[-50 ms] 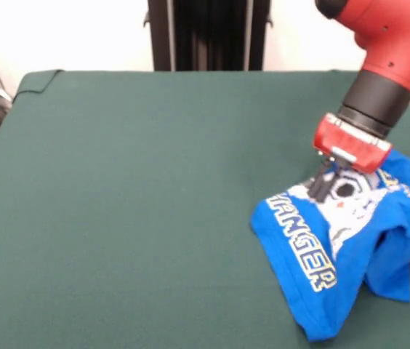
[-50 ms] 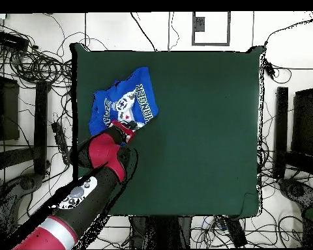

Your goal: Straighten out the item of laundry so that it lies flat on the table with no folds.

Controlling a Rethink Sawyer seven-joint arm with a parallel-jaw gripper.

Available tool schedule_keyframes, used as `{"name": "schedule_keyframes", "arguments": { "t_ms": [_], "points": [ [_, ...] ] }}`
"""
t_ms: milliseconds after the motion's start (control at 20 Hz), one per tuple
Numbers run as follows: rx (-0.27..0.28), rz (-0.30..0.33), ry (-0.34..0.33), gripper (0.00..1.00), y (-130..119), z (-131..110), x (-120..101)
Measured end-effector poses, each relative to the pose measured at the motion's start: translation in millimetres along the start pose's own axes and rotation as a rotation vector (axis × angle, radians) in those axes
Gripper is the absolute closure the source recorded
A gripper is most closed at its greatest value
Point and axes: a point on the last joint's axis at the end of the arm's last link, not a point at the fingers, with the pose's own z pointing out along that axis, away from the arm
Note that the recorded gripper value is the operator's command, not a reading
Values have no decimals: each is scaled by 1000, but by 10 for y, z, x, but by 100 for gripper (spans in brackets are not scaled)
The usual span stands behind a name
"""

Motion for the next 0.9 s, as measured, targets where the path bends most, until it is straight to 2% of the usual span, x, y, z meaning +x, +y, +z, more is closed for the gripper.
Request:
{"name": "schedule_keyframes", "arguments": {
  "t_ms": [50, 100, 250, 500, 900],
  "points": [
    [17, -12, -1, 100, -40, 7, 12],
    [62, -44, -6, 100, -145, 35, 46],
    [100, -74, -21, 100, -248, 78, 68],
    [148, -107, -49, 100, -421, 192, 54],
    [173, -128, -96, 100, -605, 348, -29]
  ]
}}
